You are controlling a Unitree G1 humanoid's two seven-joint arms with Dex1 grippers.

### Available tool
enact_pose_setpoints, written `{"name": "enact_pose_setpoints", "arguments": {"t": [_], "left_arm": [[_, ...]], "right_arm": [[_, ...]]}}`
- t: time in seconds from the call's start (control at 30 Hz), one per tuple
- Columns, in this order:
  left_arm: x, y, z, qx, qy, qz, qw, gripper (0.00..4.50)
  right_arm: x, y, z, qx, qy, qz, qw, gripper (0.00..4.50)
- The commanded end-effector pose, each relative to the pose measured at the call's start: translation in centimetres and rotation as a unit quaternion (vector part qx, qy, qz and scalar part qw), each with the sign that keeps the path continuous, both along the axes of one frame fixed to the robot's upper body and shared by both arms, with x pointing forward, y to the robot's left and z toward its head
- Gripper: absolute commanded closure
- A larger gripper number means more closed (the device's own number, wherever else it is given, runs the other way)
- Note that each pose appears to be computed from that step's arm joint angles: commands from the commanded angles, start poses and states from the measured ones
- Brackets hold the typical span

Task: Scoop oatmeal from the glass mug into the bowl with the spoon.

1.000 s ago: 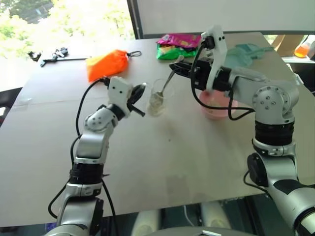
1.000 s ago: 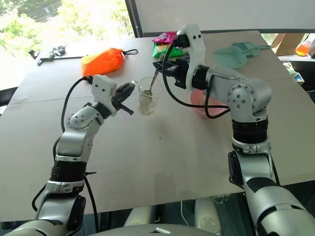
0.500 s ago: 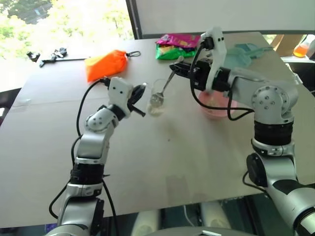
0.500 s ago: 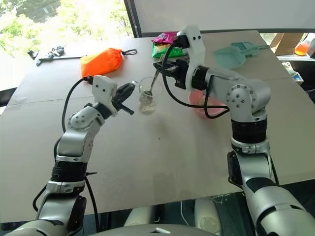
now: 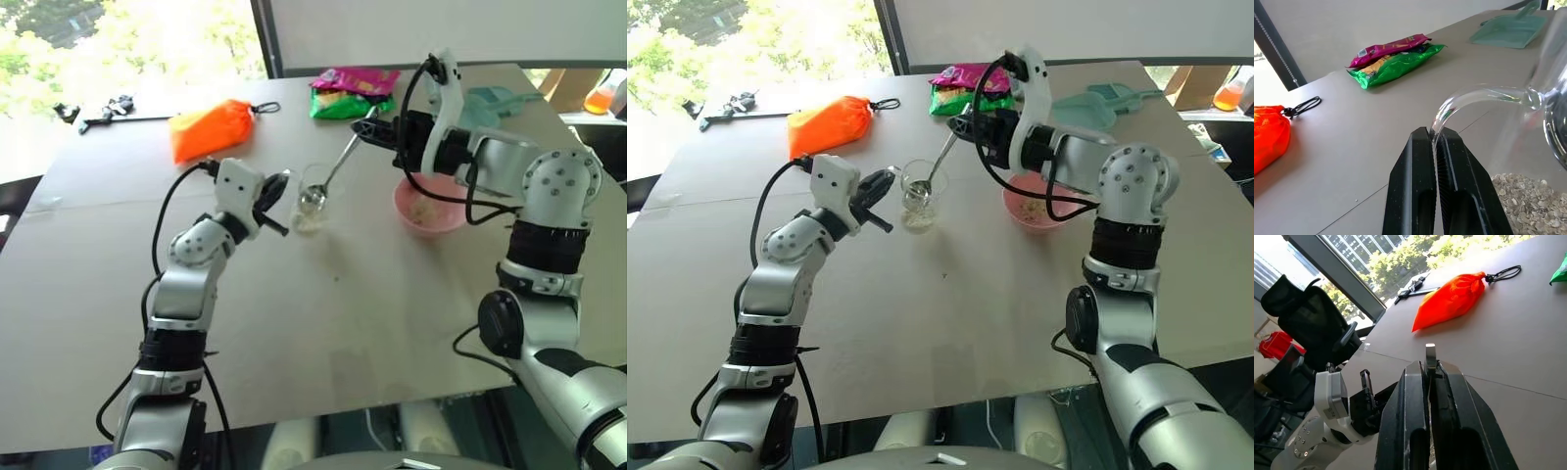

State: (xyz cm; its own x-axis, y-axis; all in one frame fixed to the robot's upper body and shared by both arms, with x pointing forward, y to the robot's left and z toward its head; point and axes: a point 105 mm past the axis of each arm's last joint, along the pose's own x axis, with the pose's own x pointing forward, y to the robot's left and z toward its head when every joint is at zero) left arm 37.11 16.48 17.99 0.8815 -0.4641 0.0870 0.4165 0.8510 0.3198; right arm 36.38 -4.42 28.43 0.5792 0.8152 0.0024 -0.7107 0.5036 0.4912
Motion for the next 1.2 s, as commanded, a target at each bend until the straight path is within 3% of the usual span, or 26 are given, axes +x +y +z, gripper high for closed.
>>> {"name": "enact_pose_setpoints", "arguments": {"t": [0.03, 0.33, 0.6, 1.2], "left_arm": [[-0.4, 0.0, 1.0, -0.004, -0.027, 0.001, 1.0, 4.45], [0.3, -0.4, 1.1, -0.031, -0.02, 0.013, 0.999, 4.45], [1.4, -3.2, 2.2, -0.054, -0.029, -0.009, 0.998, 4.45], [3.4, -7.2, 3.0, -0.043, -0.032, -0.04, 0.998, 4.45]], "right_arm": [[0.2, -1.4, 2.7, 0.044, -0.008, -0.012, 0.999, 4.5], [0.9, -4.6, 3.7, 0.085, 0.024, -0.048, 0.995, 4.5], [1.2, -7.0, 3.5, 0.104, 0.047, -0.081, 0.99, 4.5], [1.4, -13.1, 4.3, 0.155, 0.058, -0.165, 0.972, 4.5]]}}
